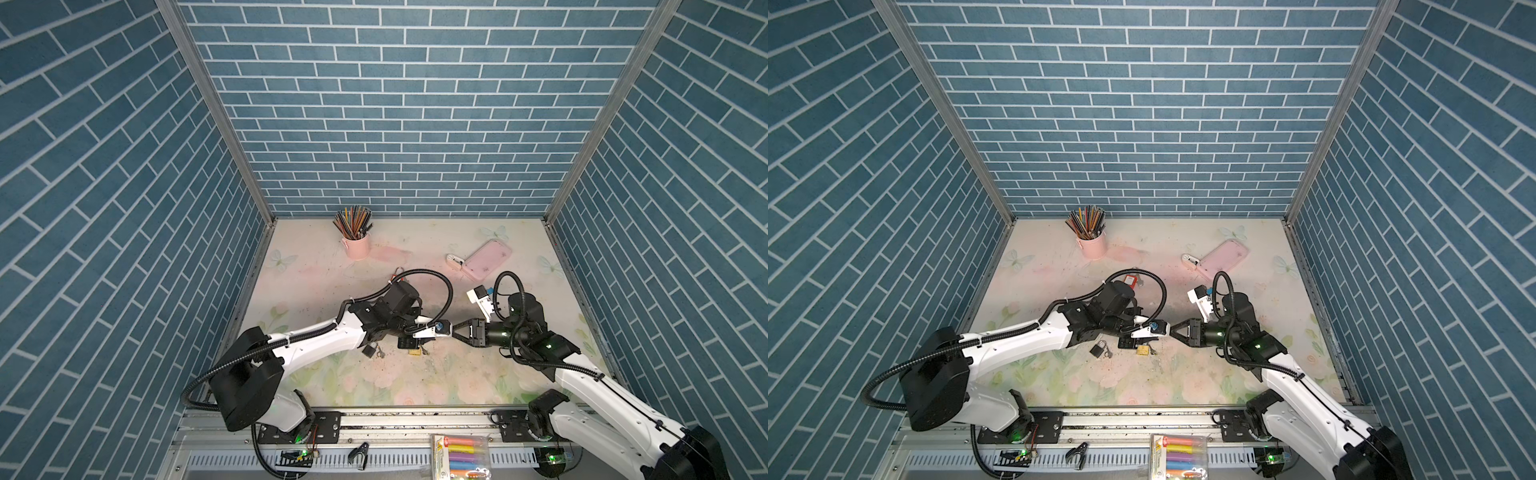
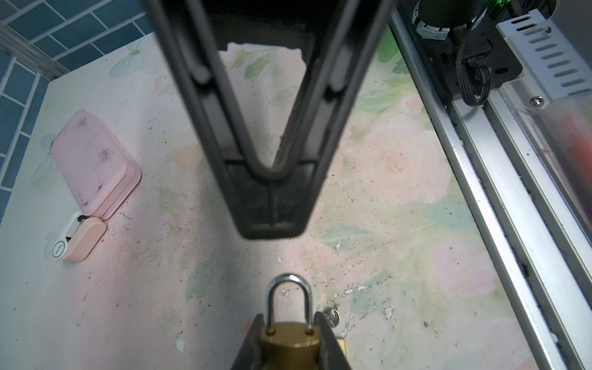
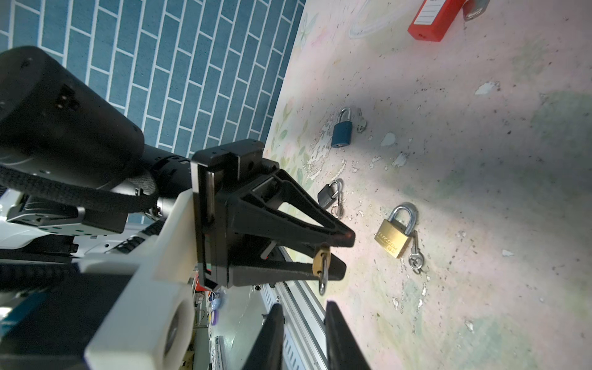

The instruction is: Lock with the key

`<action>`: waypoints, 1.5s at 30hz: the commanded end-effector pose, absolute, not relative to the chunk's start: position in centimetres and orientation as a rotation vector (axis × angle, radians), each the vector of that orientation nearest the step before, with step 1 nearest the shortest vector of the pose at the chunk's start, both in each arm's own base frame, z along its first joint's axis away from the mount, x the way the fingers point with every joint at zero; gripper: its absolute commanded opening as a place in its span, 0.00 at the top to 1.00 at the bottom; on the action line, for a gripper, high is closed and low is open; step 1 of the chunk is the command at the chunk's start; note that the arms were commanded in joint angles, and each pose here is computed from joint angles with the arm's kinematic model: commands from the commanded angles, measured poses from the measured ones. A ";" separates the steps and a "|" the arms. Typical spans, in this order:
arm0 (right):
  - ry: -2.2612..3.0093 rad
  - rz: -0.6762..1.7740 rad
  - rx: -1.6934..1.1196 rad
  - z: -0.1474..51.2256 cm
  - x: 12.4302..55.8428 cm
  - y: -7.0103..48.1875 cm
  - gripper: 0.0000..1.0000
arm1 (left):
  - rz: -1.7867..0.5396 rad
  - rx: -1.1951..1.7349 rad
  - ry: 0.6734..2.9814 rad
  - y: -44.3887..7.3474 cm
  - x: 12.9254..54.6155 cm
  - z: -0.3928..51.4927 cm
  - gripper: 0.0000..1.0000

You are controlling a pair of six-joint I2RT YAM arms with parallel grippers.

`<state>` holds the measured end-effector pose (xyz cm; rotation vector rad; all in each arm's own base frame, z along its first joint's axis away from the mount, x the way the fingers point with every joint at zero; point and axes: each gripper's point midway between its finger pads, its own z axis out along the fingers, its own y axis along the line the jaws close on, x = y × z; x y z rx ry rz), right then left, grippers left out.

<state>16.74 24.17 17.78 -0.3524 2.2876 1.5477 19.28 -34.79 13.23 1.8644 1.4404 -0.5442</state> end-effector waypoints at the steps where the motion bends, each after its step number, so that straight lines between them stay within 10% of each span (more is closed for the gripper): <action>1: 2.256 1.562 -0.364 18.1 17.1 24.6 0.78 | -0.536 1.839 1.388 -34.8 19.4 14.5 0.96; 45: 2.288 1.660 -0.371 17.3 17.6 26.9 1.00 | -0.307 1.636 1.296 -35.0 22.3 18.3 1.00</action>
